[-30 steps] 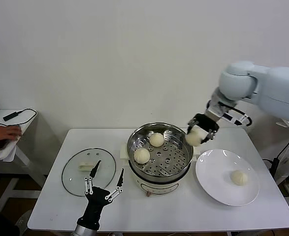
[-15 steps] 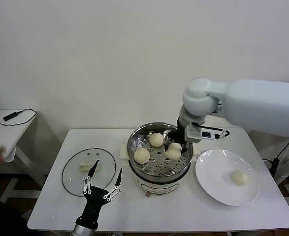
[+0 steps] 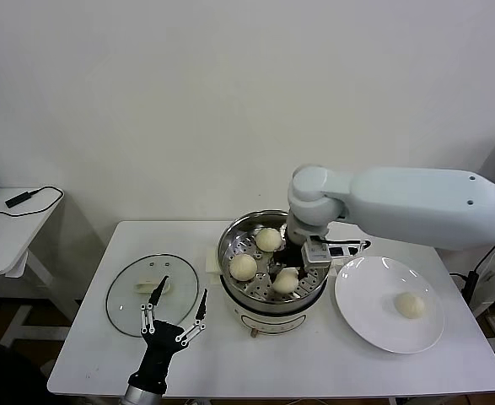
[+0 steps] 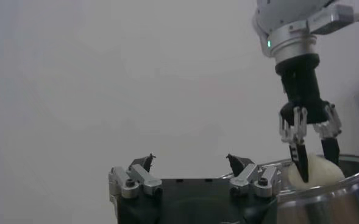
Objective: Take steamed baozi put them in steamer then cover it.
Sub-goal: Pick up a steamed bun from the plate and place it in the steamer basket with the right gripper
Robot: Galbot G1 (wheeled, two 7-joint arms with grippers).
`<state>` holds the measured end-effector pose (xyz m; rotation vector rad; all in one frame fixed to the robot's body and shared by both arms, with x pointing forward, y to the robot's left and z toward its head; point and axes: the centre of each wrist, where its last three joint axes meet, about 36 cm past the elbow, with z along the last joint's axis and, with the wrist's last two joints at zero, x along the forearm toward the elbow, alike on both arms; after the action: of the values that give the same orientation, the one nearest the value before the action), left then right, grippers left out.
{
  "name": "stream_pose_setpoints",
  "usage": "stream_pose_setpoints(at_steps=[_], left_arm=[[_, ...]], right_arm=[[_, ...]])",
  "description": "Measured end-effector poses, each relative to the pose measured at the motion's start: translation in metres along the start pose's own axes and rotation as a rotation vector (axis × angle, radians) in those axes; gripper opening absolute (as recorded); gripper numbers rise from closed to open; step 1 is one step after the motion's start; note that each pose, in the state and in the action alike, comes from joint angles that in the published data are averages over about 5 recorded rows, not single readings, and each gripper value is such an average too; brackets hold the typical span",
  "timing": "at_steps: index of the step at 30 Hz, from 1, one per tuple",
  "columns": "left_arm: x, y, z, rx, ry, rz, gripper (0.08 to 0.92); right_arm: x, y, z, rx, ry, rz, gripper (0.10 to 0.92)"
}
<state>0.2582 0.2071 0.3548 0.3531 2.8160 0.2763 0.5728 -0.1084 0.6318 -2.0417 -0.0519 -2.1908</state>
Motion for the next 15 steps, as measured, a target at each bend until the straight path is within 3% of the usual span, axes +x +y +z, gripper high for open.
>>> stream_pose_setpoints(at_steps=[11,15], left_arm=[[0.000,0.001,0.002,0.003,0.002,-0.007,0.823],[0.000,0.001,0.002,0.004,0.001,-0.010,0.823]], right_arm=[[-0.021,-0.010,0.000,0.051,-0.009,-0.012,0.705],[-0.025,-0.011,0.000,0.064,-0.007,-0.013,0.756]])
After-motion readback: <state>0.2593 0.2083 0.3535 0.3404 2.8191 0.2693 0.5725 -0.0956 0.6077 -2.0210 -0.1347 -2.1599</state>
